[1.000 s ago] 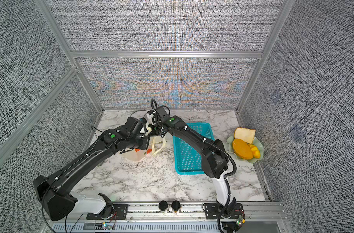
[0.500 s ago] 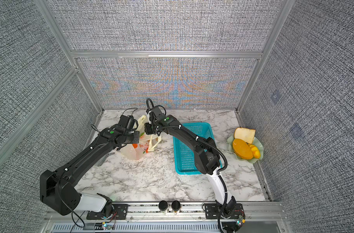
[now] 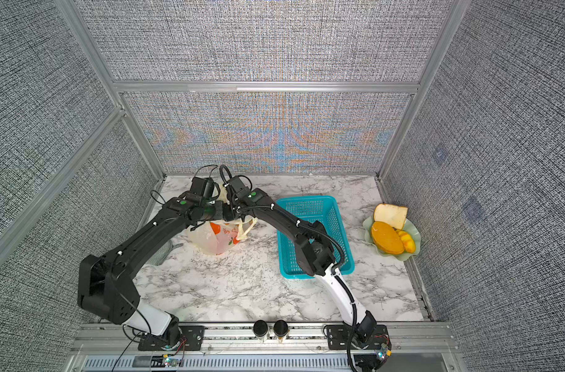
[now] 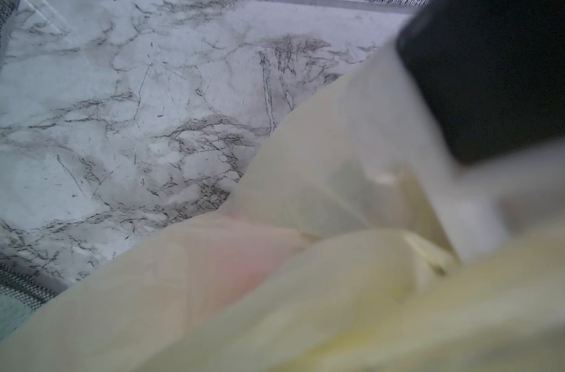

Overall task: Untie the knot of a plastic bag & take out the apple
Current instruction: Adjust the plastic bag at the center of the board.

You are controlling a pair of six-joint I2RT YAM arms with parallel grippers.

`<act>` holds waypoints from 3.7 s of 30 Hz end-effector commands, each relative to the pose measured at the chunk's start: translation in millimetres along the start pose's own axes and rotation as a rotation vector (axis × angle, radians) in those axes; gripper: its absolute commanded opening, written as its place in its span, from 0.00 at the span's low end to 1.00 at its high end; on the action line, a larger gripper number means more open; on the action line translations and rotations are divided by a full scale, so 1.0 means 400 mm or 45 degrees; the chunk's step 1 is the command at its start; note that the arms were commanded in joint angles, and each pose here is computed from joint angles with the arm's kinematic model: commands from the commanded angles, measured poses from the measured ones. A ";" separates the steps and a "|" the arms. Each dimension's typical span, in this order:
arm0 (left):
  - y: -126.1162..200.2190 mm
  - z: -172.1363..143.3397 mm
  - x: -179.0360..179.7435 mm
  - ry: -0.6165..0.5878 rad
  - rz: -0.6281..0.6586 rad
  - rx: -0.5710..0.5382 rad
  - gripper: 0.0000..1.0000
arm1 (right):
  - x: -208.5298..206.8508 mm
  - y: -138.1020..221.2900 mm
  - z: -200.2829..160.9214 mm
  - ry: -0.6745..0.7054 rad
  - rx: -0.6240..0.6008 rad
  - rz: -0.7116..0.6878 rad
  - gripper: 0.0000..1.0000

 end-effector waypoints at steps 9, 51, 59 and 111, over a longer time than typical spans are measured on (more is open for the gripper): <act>-0.051 -0.036 0.123 0.098 0.059 0.047 0.00 | -0.107 0.096 -0.229 0.159 0.433 -0.252 0.22; -0.040 -0.249 0.083 0.380 -0.254 0.313 0.00 | 0.081 0.196 -0.188 0.247 0.353 0.319 0.35; -0.037 -0.229 0.079 0.367 -0.274 0.301 0.00 | 0.055 0.047 -0.077 0.218 0.188 0.057 0.35; 0.050 0.210 0.075 -0.113 -0.256 -0.113 0.52 | -0.063 0.396 -0.153 -0.299 0.053 0.139 0.69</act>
Point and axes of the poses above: each gripper's point midway between its finger pads, its own y axis back along the fingers, its own x axis along the line the jaws close on, z = x × y, the point moved 9 cm from there along y, back along the fingers, and after that the axes turned 8 degrees about -y, right-handed, at the moved point
